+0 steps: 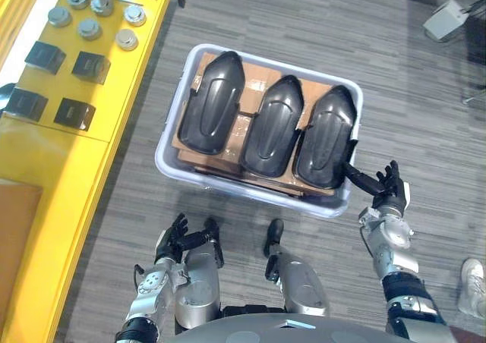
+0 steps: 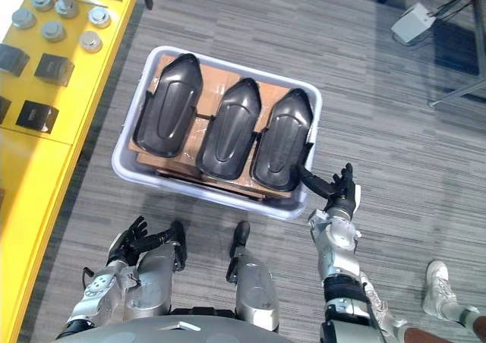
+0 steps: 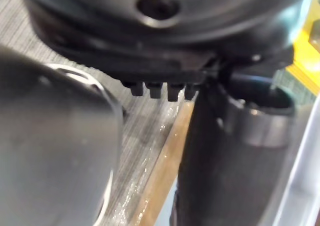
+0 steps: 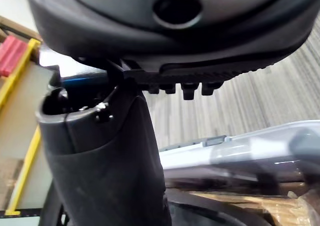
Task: Walk over and take three plastic housings, then place them on the shelf
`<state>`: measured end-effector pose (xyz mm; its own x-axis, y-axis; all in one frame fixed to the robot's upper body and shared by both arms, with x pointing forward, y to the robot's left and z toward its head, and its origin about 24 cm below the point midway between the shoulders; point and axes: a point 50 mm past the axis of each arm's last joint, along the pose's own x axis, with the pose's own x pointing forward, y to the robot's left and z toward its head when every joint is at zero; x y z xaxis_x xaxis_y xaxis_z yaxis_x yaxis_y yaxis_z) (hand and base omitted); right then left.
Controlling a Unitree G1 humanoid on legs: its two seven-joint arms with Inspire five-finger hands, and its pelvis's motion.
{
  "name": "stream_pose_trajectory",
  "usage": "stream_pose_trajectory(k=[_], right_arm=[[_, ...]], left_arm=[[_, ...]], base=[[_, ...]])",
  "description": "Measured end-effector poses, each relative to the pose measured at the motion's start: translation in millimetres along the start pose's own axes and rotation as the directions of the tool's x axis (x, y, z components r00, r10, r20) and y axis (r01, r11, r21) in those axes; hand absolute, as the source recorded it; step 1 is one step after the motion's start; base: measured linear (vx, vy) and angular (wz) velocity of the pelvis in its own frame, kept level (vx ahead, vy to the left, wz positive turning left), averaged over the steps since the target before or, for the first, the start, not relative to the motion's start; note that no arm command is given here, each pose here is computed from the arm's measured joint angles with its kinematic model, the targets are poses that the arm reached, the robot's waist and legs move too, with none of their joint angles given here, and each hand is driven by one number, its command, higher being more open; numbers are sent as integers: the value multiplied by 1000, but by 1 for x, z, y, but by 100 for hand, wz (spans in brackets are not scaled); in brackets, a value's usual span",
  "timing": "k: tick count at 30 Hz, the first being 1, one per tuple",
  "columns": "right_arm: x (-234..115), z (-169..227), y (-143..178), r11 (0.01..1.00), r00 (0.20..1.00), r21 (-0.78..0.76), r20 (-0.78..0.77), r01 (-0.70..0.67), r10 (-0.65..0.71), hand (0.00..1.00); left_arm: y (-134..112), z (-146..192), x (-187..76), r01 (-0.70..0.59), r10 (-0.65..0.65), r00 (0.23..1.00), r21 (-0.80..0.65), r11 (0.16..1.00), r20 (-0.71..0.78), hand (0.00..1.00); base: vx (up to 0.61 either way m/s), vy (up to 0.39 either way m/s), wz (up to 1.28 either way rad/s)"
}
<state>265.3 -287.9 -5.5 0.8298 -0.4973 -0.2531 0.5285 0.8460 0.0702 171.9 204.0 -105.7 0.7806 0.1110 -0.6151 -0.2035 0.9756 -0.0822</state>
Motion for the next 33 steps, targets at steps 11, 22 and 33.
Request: stream_pose_trajectory(k=[11,22,33], right_arm=[[41,58,-10,982,999,-187,-5,-35,35,0],[52,94,-29,918,1000,-396,10,-17,23,0],[39,80,-44,887,1000,-461,0,-21,23,0]], left_arm=[[-7,0,1,36,-36,999,-12,999,5,100],[-7,-1,1,37,-37,999,-12,999,0,100],[-6,-3,-1,32,-32,999,-11,999,-6,100]], base=[[-51,34,15],[-25,14,3],[-12,9,5]])
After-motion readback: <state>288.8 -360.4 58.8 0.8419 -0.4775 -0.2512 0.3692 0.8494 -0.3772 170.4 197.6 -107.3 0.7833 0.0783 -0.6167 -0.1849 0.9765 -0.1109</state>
